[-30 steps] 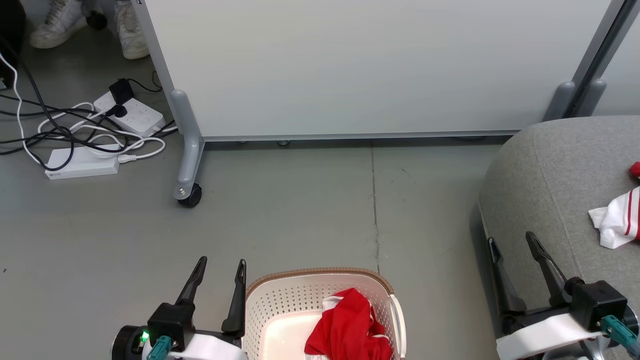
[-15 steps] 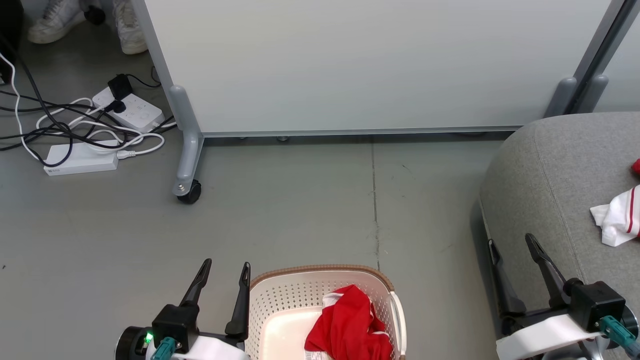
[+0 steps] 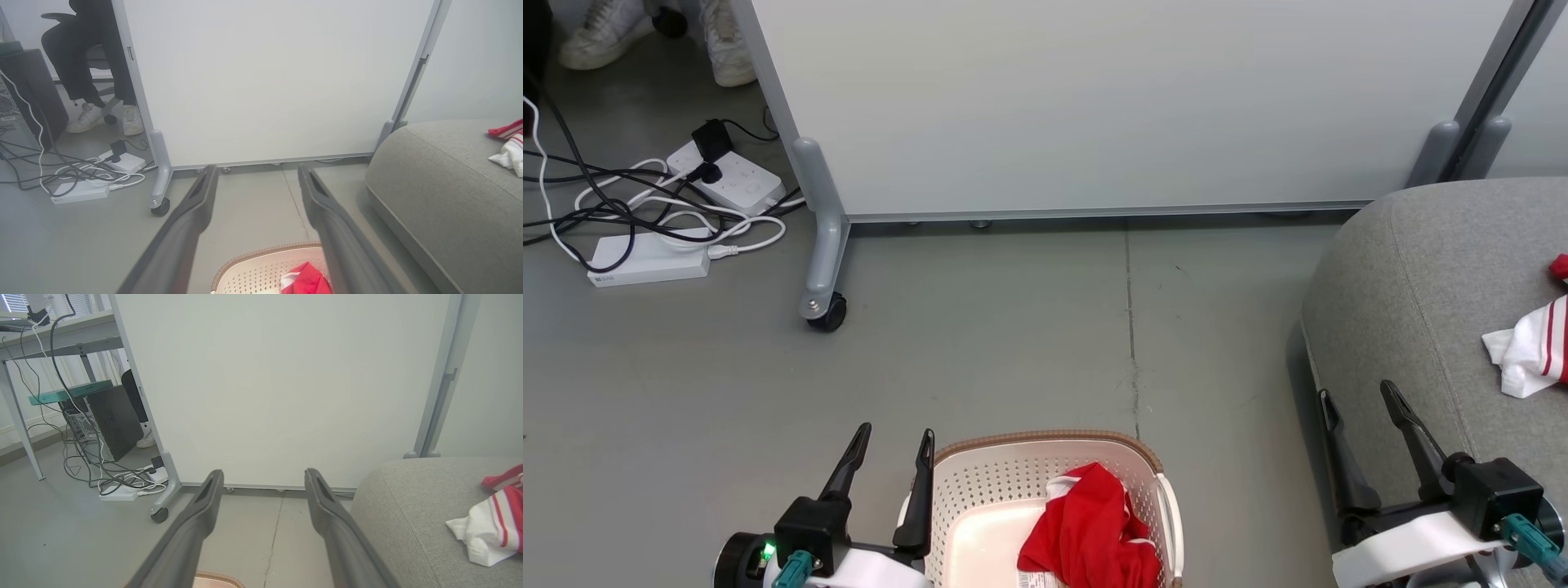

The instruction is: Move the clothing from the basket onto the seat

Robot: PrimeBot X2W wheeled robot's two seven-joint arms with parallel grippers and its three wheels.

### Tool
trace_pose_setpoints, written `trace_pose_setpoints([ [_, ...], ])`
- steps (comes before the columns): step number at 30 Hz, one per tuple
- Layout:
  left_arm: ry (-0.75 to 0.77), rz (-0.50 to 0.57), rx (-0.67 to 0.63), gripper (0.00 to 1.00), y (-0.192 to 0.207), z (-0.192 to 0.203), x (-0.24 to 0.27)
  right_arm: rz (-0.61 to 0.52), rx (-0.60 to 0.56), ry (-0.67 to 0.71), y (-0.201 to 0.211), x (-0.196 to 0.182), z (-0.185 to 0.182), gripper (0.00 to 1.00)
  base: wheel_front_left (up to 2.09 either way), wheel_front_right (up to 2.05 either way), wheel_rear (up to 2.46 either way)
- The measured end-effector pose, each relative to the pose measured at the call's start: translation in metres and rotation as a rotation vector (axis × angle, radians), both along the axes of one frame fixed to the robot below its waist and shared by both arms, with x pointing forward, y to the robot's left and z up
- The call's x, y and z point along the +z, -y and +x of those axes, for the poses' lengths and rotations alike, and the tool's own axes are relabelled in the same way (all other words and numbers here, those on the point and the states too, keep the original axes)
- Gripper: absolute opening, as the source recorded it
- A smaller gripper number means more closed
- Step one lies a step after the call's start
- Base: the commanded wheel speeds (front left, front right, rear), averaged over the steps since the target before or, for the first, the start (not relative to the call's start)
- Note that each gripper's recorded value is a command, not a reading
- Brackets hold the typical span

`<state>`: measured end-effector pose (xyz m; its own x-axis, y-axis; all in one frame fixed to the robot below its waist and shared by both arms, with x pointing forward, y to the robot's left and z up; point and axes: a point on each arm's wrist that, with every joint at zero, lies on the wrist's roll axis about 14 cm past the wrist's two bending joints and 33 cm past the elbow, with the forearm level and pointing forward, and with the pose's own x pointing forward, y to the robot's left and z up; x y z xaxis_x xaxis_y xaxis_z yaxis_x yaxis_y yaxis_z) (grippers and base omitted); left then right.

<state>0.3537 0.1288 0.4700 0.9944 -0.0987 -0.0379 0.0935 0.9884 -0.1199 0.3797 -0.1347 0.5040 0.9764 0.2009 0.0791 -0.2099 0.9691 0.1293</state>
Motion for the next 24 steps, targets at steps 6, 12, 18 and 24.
trace_pose_setpoints([
  [6, -0.01, 0.0, -0.007, 1.0, 0.002, 0.002, -0.003, -0.001, -0.002, -0.007, 0.001, -0.003, 0.002, 1.0, 0.0, 0.0, 0.0],
  [12, -0.036, -0.001, -0.047, 1.0, 0.013, 0.012, -0.012, -0.011, -0.018, -0.009, 0.006, -0.005, 0.012, 1.0, 0.0, 0.0, 0.0],
  [18, -0.069, 0.016, -0.128, 1.0, 0.034, 0.034, -0.027, -0.042, -0.055, -0.051, 0.022, -0.022, 0.028, 1.0, 0.0, 0.0, 0.0],
  [24, -0.143, 0.058, -0.276, 1.0, 0.069, 0.052, -0.061, -0.068, -0.102, -0.109, 0.041, -0.047, 0.043, 1.0, 0.0, 0.0, 0.0],
])
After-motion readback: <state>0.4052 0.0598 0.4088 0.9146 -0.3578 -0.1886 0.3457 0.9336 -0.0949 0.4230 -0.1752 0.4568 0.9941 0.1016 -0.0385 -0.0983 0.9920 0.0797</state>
